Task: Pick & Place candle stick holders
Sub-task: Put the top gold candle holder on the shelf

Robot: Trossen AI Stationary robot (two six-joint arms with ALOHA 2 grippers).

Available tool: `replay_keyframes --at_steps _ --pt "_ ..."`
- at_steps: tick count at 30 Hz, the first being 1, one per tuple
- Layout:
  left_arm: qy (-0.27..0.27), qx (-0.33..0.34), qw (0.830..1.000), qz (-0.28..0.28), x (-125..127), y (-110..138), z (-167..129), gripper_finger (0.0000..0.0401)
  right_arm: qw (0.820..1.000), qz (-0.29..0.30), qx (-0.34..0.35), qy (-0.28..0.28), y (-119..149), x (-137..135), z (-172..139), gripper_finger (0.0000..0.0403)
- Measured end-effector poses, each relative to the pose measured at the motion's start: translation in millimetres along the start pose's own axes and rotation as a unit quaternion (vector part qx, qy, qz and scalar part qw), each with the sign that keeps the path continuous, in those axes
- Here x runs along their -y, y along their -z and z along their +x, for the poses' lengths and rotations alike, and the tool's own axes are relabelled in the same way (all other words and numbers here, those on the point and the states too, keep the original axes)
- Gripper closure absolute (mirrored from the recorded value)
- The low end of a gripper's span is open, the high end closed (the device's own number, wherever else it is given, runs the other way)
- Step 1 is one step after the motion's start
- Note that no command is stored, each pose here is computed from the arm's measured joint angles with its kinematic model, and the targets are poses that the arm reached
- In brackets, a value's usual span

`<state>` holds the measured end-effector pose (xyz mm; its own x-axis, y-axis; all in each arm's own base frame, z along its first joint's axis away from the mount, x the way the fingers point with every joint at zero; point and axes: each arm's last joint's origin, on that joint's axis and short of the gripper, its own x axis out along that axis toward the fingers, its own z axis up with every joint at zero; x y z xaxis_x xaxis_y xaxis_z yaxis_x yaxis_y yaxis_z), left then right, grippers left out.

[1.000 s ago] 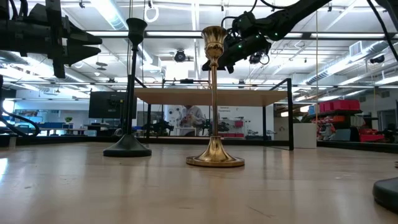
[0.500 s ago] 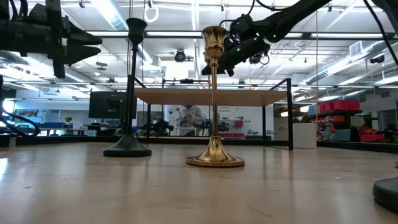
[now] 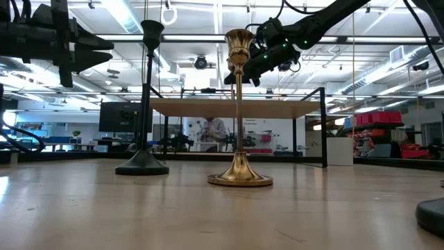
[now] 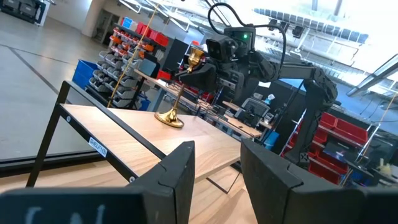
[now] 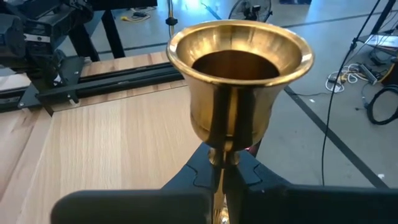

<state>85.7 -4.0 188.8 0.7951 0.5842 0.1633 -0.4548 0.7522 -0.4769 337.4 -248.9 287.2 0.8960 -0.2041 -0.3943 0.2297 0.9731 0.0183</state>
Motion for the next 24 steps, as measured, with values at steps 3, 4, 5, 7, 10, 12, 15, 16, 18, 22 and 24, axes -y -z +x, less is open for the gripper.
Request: replay_keyframes --at_steps 3,4,5,7,10,12,15,16,18,22,24 --pt "0.0 0.0 1.0 0.0 0.0 0.1 0.0 0.027 1.0 0.0 -0.001 0.0 0.2 0.1 -0.1 0.0389" --pt "0.0 0.0 1.0 0.0 0.0 0.0 0.0 0.027 1.0 0.0 -0.001 0.0 0.3 0.1 -0.1 0.0385" --pt "0.0 0.0 1.0 0.0 0.0 0.1 0.0 0.027 1.0 0.0 -0.002 0.0 0.5 0.1 -0.1 0.0379" --pt "0.0 0.0 1.0 0.0 0.0 0.1 0.0 0.027 1.0 0.007 -0.01 -0.001 2.2 -0.2 0.0 0.0367" --pt "0.0 0.0 1.0 0.0 0.0 0.0 0.0 0.027 1.0 0.008 -0.014 -0.001 4.7 0.1 1.6 0.0348" --pt "0.0 0.0 1.0 0.0 0.0 0.1 0.0 0.027 1.0 0.006 -0.009 0.004 3.2 0.5 1.1 0.0336" --pt "0.0 0.0 1.0 0.0 0.0 0.1 0.0 0.027 0.999 0.006 -0.015 0.037 3.5 2.1 0.9 0.0315" --pt "0.0 0.0 1.0 0.0 0.0 0.0 0.0 0.027 0.999 0.006 -0.016 0.042 3.6 2.5 0.9 0.0307" --pt "0.0 0.0 1.0 0.0 0.0 0.1 0.0 0.027 0.999 0.01 -0.014 0.039 3.4 2.6 0.8 0.0287" --pt "0.0 0.0 1.0 0.0 0.0 0.0 0.0 0.027 0.999 0.011 -0.013 0.032 3.2 1.8 1.0 0.0241" --pt "0.0 0.0 1.0 0.0 0.0 0.1 0.0 0.027 1.0 0.011 -0.013 0.023 3.2 0.3 1.4 0.0218"
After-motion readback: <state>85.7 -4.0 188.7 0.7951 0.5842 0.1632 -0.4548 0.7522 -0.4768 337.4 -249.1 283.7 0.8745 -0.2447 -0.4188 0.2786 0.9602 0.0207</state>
